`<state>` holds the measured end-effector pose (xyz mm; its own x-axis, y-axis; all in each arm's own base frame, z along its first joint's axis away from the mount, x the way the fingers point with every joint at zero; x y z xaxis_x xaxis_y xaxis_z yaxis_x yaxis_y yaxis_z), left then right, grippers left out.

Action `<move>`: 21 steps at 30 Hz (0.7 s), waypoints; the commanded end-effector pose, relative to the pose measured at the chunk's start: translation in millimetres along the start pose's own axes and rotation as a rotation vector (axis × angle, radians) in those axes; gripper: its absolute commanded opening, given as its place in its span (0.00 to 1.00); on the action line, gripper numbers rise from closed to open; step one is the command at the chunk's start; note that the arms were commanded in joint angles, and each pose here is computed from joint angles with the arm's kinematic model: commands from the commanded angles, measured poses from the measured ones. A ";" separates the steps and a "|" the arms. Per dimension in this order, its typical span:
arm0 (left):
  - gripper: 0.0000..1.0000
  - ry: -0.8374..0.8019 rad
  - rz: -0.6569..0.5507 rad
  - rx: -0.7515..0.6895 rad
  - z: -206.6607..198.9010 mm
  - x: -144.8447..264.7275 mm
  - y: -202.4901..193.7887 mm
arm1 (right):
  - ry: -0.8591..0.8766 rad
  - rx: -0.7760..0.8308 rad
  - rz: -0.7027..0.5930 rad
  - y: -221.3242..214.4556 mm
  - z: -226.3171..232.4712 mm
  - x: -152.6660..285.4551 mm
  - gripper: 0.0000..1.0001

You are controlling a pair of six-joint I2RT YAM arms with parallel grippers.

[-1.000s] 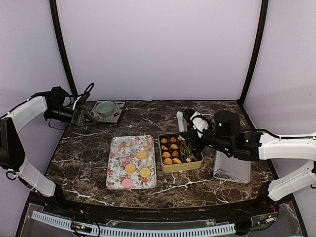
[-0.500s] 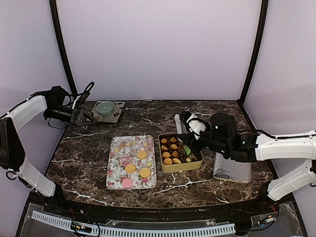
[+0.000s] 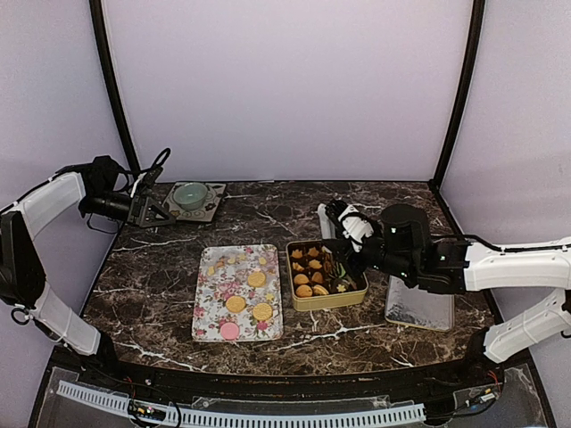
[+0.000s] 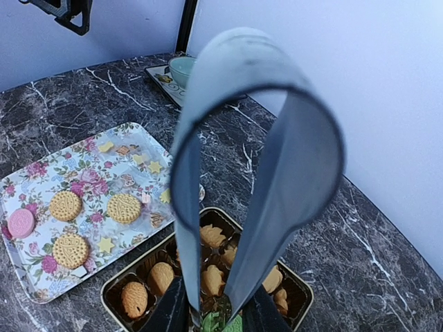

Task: Pack the cookies
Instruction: Adjust the fake cookies in the empty pocket of the box.

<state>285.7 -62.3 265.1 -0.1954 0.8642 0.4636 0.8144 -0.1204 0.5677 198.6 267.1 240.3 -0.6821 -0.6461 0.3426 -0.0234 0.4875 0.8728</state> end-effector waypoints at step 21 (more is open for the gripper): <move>0.59 -0.045 -0.006 0.005 -4.1 1.7 -1.4 | -0.215 -0.100 -0.150 30.4 -53.0 25.9 0.09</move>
<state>284.6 -63.1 264.5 -0.1831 0.8734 0.4513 0.8183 -0.1190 0.5623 211.8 246.1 271.3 -0.7699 -0.5909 0.2409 -0.0371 0.4183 0.9076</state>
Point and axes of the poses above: each gripper's point midway between its finger pads, its own x axis back along the fingers, its own z axis along the line the jaws close on, y = z × x, the point moved 8 cm from there along x, back along the fingers, and after that the axes turned 5 degrees about x, right-handed, at the moved point
